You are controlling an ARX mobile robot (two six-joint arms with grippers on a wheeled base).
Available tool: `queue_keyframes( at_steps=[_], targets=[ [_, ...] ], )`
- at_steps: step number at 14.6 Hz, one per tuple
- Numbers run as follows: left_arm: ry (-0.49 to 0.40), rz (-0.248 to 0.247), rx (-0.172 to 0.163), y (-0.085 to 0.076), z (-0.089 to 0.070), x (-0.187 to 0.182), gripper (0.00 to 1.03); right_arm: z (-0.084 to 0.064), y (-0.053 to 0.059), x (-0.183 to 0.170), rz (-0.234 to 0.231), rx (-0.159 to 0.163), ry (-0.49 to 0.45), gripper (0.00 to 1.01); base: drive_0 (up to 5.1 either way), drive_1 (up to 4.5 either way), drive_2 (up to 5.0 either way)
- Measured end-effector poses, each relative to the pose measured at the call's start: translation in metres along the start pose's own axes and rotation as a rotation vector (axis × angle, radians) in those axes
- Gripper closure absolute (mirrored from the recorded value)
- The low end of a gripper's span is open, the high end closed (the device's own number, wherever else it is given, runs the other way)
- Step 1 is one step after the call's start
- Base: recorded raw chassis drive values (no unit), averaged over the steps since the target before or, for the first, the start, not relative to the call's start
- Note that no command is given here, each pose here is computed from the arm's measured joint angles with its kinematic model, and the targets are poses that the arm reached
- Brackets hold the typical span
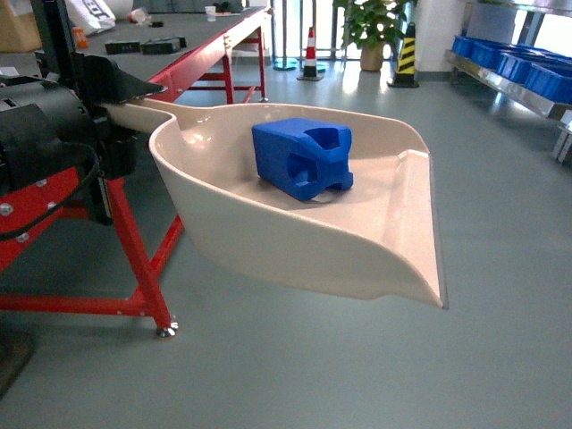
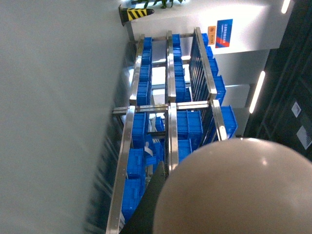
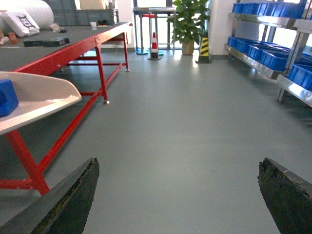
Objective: Place part in tray to right shelf
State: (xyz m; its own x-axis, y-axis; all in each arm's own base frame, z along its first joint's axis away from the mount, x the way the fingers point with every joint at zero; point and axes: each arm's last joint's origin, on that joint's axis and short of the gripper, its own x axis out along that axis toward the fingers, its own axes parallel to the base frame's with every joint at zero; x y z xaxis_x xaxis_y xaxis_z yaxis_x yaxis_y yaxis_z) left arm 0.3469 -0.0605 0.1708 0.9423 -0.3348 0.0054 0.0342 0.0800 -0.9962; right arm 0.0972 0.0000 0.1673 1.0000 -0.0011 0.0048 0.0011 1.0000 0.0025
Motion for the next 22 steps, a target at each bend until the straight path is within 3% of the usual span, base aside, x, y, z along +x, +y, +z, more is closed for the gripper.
queue_keyframes(
  at_steps=[3, 22],
  targets=[
    [0.015, 0.001, -0.001, 0.0000, -0.0029, 0.0004, 0.91, -0.0002, -0.0001, 0.0000, -0.002, 0.000, 0.002, 0.03, 0.0, 0.00, 0.0],
    [-0.003, 0.000, 0.000, 0.0000, 0.0007, -0.0007, 0.91, -0.0004, 0.0000, 0.0000, -0.001, 0.000, 0.004, 0.03, 0.1, 4.40, -4.3]
  ],
)
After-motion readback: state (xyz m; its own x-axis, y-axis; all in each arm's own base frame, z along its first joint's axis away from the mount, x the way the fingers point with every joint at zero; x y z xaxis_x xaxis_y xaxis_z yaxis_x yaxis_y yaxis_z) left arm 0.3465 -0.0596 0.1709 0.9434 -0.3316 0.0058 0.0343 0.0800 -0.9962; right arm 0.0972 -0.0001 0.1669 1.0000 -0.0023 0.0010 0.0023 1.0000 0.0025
